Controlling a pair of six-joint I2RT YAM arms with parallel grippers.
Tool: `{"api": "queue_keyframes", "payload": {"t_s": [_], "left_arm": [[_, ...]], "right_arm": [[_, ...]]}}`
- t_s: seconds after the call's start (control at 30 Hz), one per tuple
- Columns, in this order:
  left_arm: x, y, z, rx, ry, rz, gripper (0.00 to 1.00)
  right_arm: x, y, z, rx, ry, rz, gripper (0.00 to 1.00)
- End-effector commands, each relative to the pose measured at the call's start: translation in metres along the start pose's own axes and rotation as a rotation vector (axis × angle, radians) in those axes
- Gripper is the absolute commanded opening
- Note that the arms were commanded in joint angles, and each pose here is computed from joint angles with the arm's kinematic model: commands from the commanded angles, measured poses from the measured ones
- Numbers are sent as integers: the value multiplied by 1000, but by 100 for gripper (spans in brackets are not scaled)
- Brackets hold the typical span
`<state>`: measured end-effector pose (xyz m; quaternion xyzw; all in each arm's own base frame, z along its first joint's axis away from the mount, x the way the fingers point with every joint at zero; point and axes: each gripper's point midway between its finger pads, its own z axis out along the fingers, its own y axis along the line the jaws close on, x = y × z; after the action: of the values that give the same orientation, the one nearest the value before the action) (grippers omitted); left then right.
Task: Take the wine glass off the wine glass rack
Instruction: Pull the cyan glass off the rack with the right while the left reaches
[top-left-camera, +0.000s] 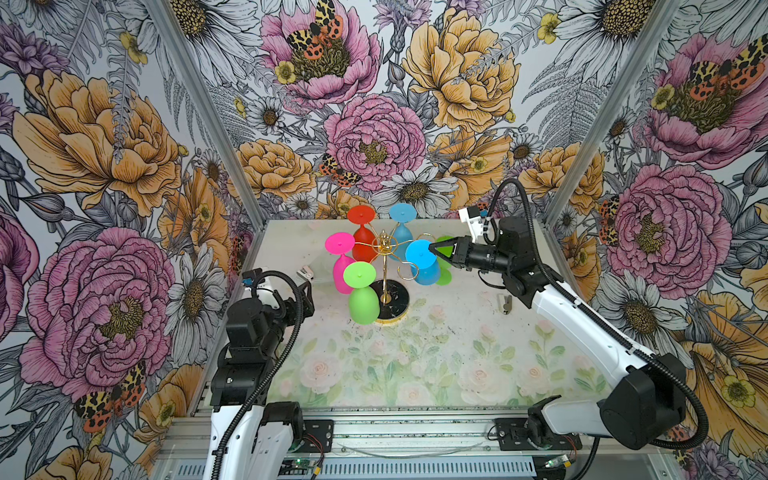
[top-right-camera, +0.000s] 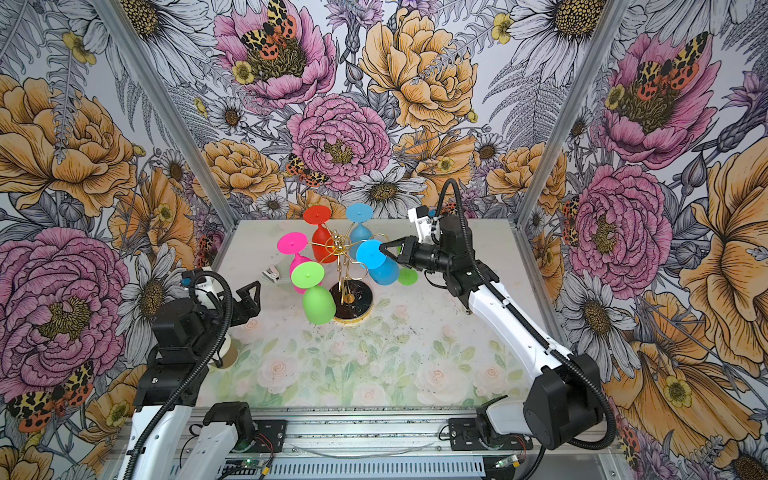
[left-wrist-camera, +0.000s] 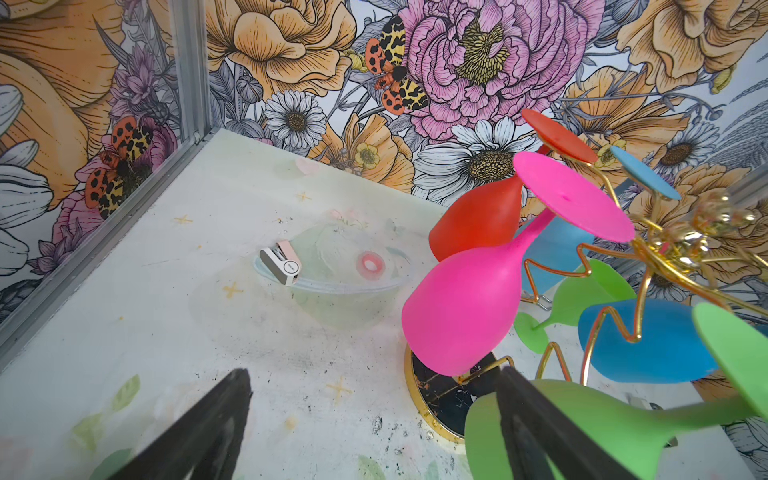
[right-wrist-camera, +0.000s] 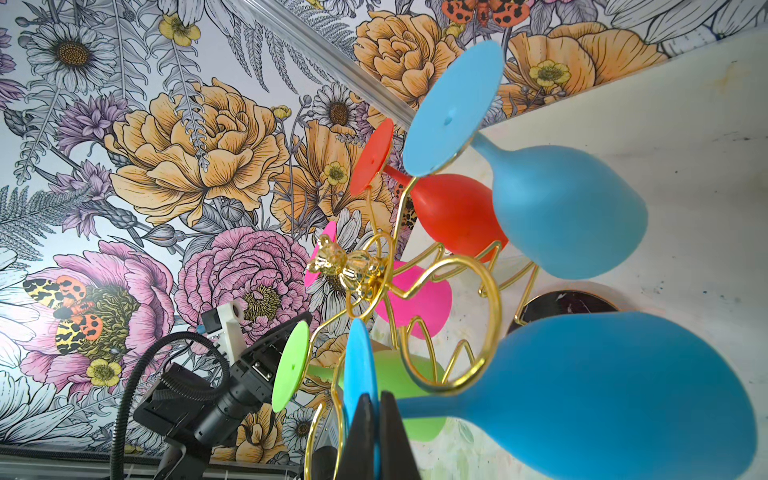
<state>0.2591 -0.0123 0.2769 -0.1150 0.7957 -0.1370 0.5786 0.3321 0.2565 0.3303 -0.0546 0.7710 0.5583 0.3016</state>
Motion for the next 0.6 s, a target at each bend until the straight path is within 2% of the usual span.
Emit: {"api": "queue_keyframes", "payload": {"t_s": [0.0, 0.23, 0.43, 0.57], "left_arm": [[-11, -14, -6, 77, -49, -5, 94], [-17, -51, -27, 263, -31, 11, 94], [-12, -104, -57, 575, 81, -48, 94], [-9, -128, -78, 728, 151, -78, 94]], "right_arm": [[-2, 17, -16, -29, -32, -54, 0], [6, 17, -39, -13, -53, -55, 0], [39, -7, -45, 56, -17, -123, 0], [65, -3, -45, 34, 31, -179, 0]]}}
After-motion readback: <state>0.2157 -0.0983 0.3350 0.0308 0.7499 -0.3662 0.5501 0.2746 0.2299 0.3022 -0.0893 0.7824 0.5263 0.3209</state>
